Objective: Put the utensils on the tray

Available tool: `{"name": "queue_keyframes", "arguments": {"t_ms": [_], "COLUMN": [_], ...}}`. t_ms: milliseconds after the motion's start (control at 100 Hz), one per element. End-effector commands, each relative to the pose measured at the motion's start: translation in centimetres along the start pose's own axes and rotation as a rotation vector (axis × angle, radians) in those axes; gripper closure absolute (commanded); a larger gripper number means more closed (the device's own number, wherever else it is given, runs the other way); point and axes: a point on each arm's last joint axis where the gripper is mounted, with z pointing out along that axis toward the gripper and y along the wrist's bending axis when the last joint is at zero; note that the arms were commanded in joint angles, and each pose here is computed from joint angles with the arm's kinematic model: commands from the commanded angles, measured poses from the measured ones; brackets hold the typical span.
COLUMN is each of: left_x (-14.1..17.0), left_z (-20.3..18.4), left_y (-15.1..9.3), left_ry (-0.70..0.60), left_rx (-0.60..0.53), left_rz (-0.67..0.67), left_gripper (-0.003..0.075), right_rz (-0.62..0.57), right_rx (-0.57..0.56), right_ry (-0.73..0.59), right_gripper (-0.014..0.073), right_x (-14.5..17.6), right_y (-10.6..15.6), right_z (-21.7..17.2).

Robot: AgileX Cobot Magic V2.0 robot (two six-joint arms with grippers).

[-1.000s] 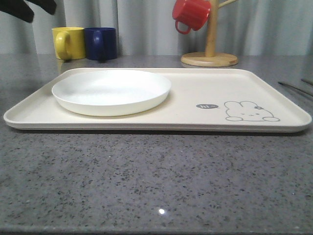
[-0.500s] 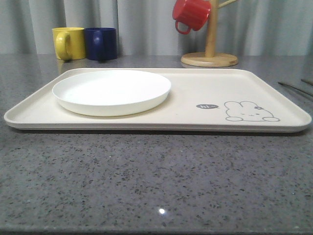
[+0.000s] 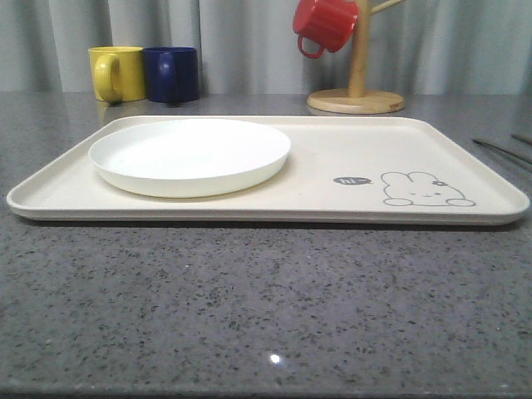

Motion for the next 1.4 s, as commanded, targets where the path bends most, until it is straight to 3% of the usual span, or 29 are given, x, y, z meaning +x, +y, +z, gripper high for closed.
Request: {"name": "queue_keyframes", "arguments": {"t_ms": [0,360,550,690,930,1040,1230,1300,1390], "left_x": [-1.5,-1.5,-1.5,-1.5,-1.5,-1.5,-1.5,-1.5,-1.5], "left_z": [-0.3,-0.3,-0.3,-0.3,-0.3,-0.3,-0.3,-0.3,-0.3], "left_y": [0.1,0.1,0.1,0.1,0.1,0.1,0.1,0.1,0.1], "left_ry": [-0.105,-0.105,-0.105,-0.105,-0.105,-0.105,-0.105,-0.105,-0.105], "left_rx": [-0.016,-0.016,-0.016,-0.016,-0.016,-0.016,-0.016,-0.016,-0.016], "left_rz": [-0.006,-0.003,-0.003,-0.003,-0.003,-0.003,-0.003,-0.003,-0.003], "left_gripper": [0.0729,0.0738,0.0738,0.0738,0.0738,0.0738,0.0738,0.0738,0.0738], "right_rz": [-0.008,-0.008,0.029,0.031,0.021,0.036,0.041,0.047,0.055], "right_rx": [-0.016,-0.022,-0.027,-0.017,0.029,0.031,0.04,0.043,0.046], "right_ry": [-0.115,-0.174,-0.208,-0.068,0.369,0.447,0.52,0.557,0.605], "right_gripper": [0.0663,0.0663,0.0663,0.0663,0.0663,0.0663,0.0655,0.0604,0.0458], "right_x": [-1.4,-2.0,-4.8,-8.1,-12.4,-14.2,-14.4,-13.9,-13.4], "right_y": [0.2,0.2,0.6,1.0,1.7,2.0,2.0,2.0,2.0], "right_z": [-0.3,-0.4,-0.7,-0.5,3.3,5.6,9.1,9.7,10.0]}}
